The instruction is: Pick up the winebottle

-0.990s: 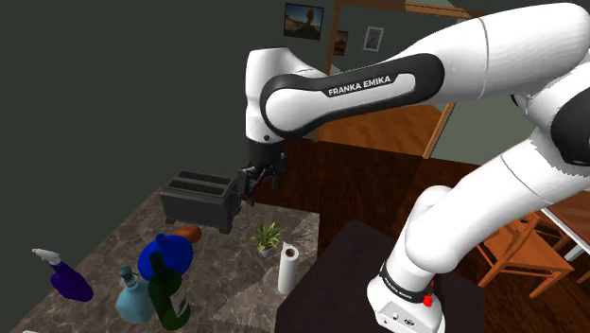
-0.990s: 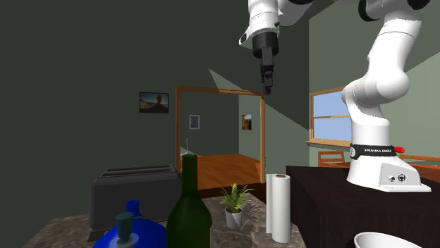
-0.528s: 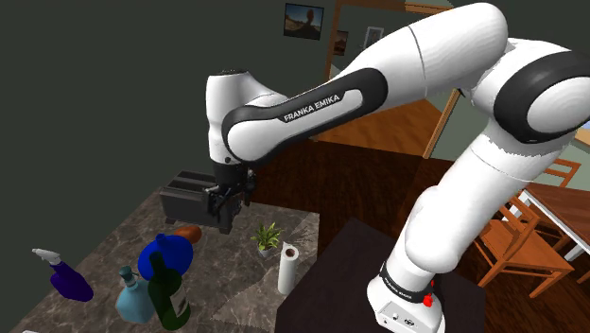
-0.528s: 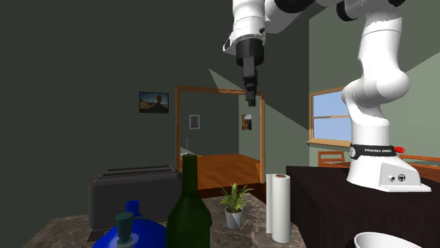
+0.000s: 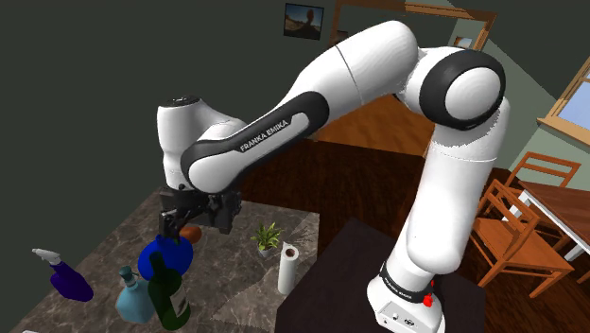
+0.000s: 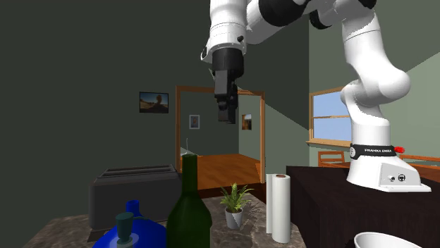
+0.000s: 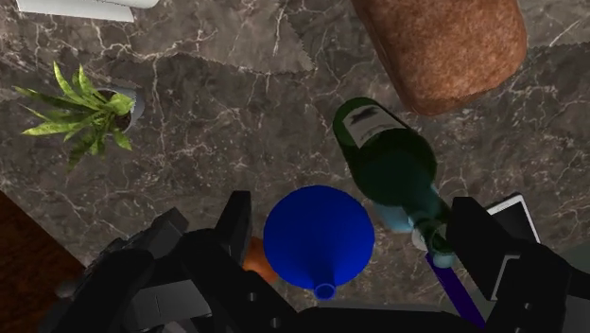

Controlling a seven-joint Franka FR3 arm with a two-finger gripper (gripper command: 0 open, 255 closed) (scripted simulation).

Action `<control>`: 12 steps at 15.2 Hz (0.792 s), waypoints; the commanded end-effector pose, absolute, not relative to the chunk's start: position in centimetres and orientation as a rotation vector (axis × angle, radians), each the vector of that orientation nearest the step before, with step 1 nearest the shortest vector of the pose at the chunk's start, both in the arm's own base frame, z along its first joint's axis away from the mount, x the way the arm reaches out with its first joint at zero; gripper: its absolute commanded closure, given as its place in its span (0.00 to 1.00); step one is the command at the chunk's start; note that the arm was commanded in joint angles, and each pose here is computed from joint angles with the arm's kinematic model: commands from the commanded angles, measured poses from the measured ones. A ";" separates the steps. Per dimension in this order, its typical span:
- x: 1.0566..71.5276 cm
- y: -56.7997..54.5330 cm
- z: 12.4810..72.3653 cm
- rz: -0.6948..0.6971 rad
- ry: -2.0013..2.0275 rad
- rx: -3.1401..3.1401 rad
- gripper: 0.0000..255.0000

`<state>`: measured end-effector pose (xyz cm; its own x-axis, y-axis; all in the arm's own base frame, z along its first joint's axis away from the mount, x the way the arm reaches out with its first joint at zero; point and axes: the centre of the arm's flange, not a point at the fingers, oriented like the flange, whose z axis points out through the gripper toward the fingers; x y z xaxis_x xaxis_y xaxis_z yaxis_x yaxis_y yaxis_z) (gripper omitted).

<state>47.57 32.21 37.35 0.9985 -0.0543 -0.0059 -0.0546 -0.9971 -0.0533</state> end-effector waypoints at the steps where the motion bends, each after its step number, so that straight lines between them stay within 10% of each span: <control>1: 49.0 33.9 36.2 -0.005 0.093 -3.087 0.00; 12: 53.7 40.5 30.2 -0.040 0.116 -3.088 0.00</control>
